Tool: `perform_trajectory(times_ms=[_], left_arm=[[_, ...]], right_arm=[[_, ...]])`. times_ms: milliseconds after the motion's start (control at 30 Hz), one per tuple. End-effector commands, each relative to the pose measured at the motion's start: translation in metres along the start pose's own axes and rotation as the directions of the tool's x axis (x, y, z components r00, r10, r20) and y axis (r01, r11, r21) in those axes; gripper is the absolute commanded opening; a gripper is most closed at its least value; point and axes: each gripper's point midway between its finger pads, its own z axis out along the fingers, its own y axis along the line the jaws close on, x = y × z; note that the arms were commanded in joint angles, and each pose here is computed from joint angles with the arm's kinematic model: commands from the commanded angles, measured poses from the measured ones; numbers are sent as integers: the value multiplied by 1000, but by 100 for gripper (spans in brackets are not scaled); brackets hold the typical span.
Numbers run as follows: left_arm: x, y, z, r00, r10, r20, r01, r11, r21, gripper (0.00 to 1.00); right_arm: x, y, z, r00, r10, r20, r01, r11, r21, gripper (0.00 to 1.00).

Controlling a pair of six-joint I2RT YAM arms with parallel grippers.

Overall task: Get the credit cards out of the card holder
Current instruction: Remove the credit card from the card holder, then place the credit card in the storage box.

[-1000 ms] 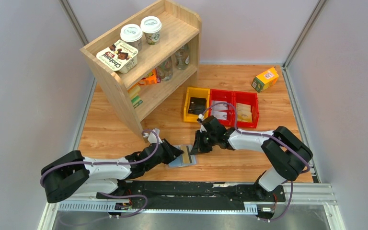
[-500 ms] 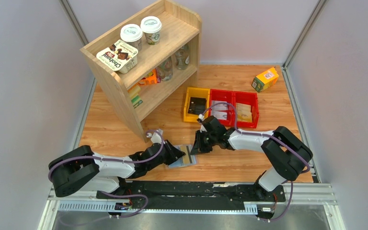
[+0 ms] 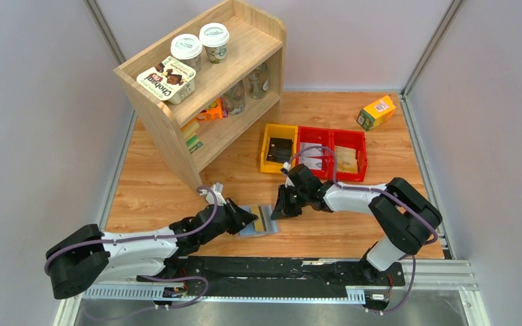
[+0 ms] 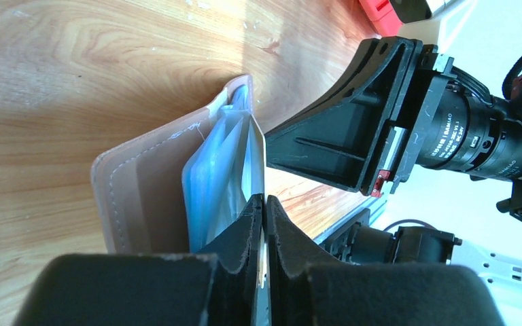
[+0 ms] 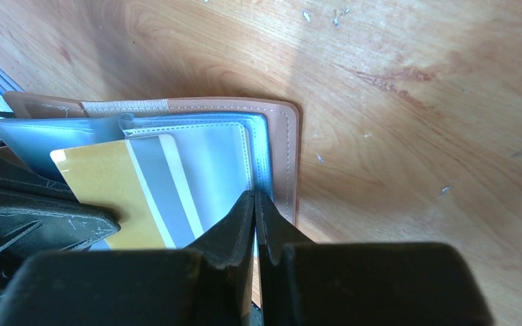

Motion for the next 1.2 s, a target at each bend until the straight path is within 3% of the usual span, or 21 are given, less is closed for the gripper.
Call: perform_trajectory(times_ms=[0, 333, 533, 600, 767, 867, 967, 1067, 1100, 1133, 1167], left_arm=[[-6, -14, -5, 999, -38, 16, 38, 999, 35, 8], [-28, -10, -39, 975, 219, 25, -215, 970, -115, 0], [-39, -37, -45, 871, 491, -5, -490, 868, -84, 0], [-42, -45, -45, 821, 571, -14, -570, 818, -77, 0], [-57, -74, -51, 623, 781, 38, -777, 623, -89, 0], [-59, -85, -53, 446, 893, 56, -886, 450, -112, 0], [-65, -93, -52, 319, 945, 67, -929, 326, -175, 0], [-62, -100, -49, 182, 981, 68, -963, 192, -191, 0], [-60, -105, -46, 162, 984, 80, -965, 175, -194, 0], [-57, -108, -45, 108, 991, 80, -974, 122, -190, 0], [-54, -115, -42, 95, 990, 102, -976, 113, -188, 0]], right_arm=[[15, -34, 7, 999, 26, -28, -22, 992, 128, 8], [5, -20, -2, 1000, 4, 9, -5, 996, 93, 8], [-18, 11, -21, 997, -29, 73, 26, 999, 45, 12], [-27, 21, -29, 995, -39, 97, 35, 999, 38, 18], [-53, 53, -65, 977, -39, 211, 36, 999, 14, 38], [-67, 68, -98, 948, 0, 319, 3, 1000, -9, 49], [-75, 84, -135, 907, 52, 418, -28, 998, -64, 59], [-76, 94, -162, 874, 96, 477, -44, 992, -118, 64], [-76, 97, -168, 867, 107, 486, -46, 990, -136, 64], [-75, 101, -173, 863, 120, 490, -49, 987, -154, 64], [-73, 103, -174, 866, 128, 484, -53, 985, -165, 64]])
